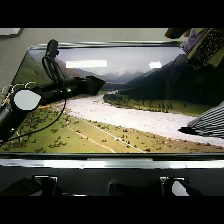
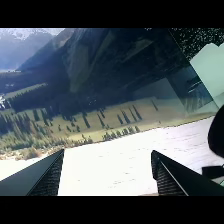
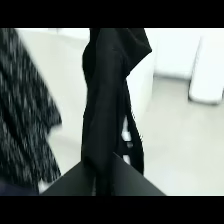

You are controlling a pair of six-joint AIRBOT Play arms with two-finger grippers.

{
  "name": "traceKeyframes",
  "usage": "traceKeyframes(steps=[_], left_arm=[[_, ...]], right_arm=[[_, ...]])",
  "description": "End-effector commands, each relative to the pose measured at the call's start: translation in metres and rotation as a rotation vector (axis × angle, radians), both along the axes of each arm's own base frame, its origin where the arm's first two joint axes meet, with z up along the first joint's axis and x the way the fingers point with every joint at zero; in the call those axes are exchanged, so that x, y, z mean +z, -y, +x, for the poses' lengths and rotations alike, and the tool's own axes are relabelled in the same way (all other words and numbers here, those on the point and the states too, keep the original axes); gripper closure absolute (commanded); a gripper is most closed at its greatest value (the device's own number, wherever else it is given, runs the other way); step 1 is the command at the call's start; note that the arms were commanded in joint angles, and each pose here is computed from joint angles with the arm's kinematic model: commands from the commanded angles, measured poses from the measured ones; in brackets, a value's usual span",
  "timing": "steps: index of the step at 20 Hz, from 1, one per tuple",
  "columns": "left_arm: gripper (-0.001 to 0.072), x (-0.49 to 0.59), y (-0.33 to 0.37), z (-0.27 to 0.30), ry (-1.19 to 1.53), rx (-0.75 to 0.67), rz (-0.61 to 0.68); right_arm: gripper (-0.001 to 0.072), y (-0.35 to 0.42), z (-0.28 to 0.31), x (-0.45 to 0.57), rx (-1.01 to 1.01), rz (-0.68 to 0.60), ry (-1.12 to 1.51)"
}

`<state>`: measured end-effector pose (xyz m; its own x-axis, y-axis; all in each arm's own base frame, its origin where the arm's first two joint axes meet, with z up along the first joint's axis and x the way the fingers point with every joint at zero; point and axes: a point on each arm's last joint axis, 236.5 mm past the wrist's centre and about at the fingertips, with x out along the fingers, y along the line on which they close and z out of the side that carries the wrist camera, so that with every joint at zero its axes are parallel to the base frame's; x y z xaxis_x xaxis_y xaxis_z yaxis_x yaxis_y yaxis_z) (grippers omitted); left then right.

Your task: Fold the clothes and pants, and hang the long-sleeved shirts on hangers.

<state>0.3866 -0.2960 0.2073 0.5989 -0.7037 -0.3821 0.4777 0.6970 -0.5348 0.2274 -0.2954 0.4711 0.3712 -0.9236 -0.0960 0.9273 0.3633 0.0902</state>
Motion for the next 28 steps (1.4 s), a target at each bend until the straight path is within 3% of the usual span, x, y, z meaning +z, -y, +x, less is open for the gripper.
traceKeyframes(steps=[1, 14, 20, 28], left_arm=[[0.0113, -0.002, 0.0, 0.001, -0.002, 0.001, 0.002], [0.0112, -0.009, -0.005, 0.006, 0.023, 0.005, 0.059], [0.0112, -0.01, -0.006, 0.006, 0.028, 0.006, 0.069], [0.0112, -0.01, -0.006, 0.007, 0.029, 0.006, 0.07]], right_arm=[[0.0682, 0.002, -0.003, 0.036, 0.016, -0.103, 0.086], [0.0682, 0.034, 0.007, 0.046, -0.114, -0.233, 0.077], [0.0682, 0.083, -0.053, 0.032, -0.242, -0.137, 0.216], [0.0681, 0.111, -0.087, 0.013, -0.278, -0.045, 0.265]])
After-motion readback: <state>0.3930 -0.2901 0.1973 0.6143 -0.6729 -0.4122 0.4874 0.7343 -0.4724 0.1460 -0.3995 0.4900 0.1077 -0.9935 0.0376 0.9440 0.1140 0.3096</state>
